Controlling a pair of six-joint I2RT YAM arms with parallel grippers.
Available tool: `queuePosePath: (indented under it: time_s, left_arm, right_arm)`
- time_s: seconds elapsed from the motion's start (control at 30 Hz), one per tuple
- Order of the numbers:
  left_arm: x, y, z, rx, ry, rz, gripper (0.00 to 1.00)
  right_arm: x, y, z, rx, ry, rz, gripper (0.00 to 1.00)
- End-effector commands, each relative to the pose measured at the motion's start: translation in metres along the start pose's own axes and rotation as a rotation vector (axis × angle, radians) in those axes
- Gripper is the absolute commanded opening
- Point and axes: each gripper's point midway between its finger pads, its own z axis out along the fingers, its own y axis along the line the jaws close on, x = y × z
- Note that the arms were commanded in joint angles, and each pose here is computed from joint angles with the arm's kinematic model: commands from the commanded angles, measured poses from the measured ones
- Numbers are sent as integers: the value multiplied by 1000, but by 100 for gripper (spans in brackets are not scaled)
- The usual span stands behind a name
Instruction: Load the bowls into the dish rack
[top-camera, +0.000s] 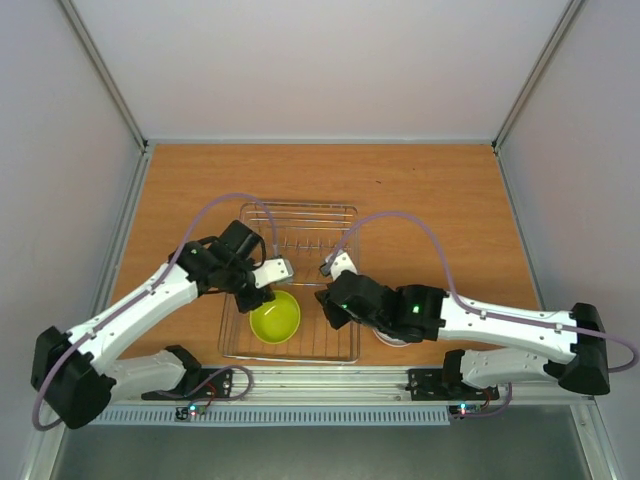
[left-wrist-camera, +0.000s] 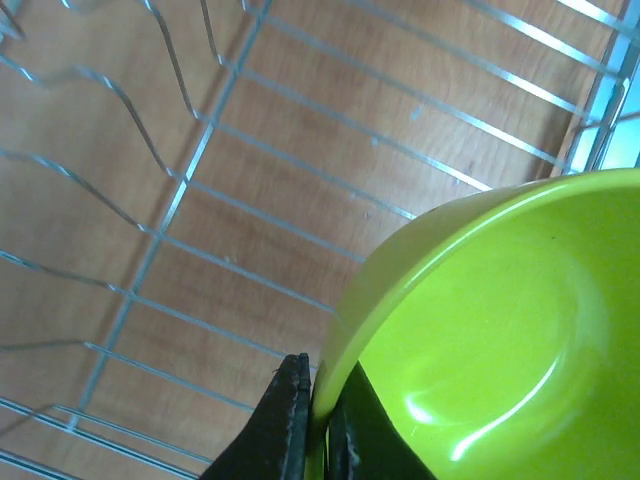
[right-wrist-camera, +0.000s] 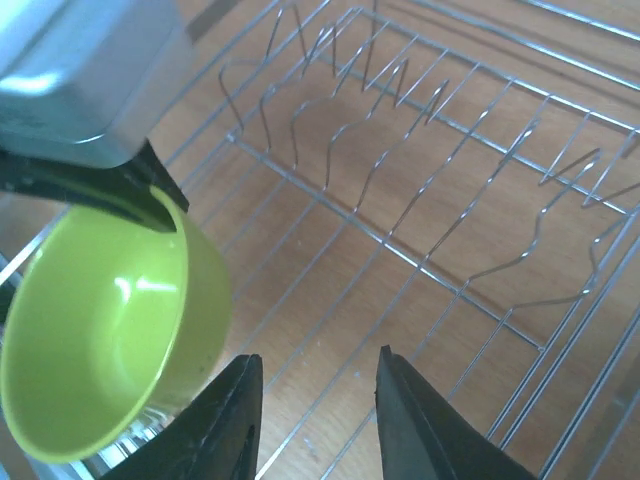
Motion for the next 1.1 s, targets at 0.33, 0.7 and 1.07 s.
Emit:
queuePosePath:
  time_s: [0.33, 0.7, 1.07]
  left_arm:
    - [-75, -8, -51, 8, -405, 160, 0]
    - [-100, -6, -96, -30, -661, 189, 1]
    - [-97, -23, -118, 40, -742, 188, 0]
  right_arm:
    - [-60, 52, -64, -425, -268, 150, 96]
    - [-57, 47, -69, -473, -305, 263, 99]
    - [-55, 59, -54, -502, -290, 251, 98]
